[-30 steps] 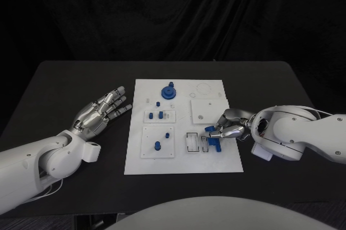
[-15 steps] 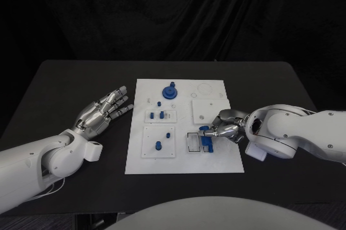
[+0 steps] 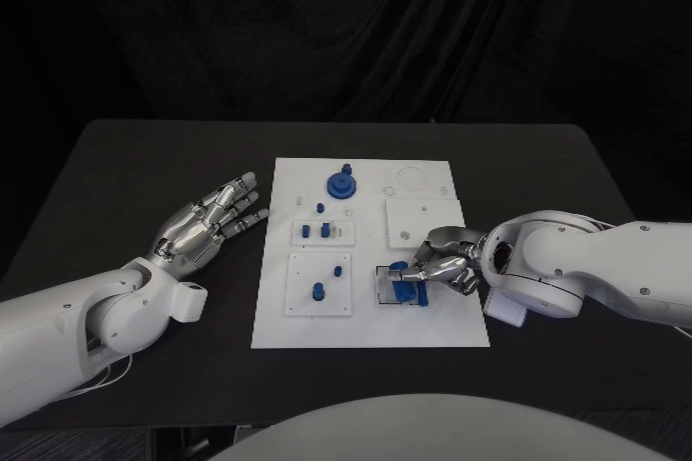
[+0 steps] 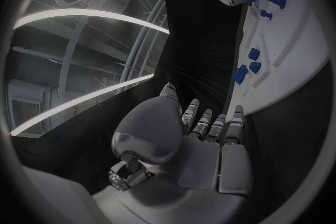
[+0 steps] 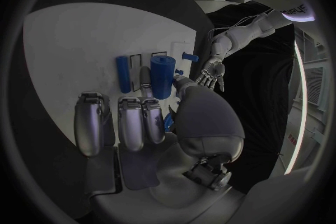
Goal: Assemble the parts on the task board
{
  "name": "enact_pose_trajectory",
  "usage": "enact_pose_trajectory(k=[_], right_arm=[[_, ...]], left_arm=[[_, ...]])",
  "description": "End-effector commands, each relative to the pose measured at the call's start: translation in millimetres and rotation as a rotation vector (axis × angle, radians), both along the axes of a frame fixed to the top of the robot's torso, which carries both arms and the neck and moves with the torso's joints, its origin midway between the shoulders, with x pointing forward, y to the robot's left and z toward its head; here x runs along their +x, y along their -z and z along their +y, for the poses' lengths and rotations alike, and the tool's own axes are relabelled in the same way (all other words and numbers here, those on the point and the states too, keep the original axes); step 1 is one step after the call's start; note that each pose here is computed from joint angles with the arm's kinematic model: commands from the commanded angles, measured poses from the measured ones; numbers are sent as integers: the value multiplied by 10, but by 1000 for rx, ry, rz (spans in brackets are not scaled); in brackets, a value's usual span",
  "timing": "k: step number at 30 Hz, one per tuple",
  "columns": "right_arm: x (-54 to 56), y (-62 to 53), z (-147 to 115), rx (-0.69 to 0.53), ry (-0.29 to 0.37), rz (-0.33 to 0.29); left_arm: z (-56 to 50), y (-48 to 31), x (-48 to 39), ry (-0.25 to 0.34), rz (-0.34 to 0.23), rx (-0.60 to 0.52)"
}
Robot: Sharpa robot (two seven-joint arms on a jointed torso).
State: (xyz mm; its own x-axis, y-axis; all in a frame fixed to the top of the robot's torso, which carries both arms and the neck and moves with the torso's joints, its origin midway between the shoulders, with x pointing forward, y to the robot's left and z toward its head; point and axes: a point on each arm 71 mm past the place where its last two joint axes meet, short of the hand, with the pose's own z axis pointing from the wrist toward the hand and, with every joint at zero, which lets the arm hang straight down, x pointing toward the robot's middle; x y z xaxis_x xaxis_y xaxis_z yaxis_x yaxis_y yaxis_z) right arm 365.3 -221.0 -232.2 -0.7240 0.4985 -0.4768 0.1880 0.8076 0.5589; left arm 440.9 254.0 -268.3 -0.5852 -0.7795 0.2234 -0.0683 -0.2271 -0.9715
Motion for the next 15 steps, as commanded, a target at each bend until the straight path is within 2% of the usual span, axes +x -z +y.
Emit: enact_pose_trajectory(k=[1, 15], right_arm=[[-32, 35, 18, -18, -29, 45], [-14, 45, 49, -17, -36, 45]], left_arm=[[-18, -14, -7, 6, -15, -27], [-9, -5, -6, 5, -11, -22]])
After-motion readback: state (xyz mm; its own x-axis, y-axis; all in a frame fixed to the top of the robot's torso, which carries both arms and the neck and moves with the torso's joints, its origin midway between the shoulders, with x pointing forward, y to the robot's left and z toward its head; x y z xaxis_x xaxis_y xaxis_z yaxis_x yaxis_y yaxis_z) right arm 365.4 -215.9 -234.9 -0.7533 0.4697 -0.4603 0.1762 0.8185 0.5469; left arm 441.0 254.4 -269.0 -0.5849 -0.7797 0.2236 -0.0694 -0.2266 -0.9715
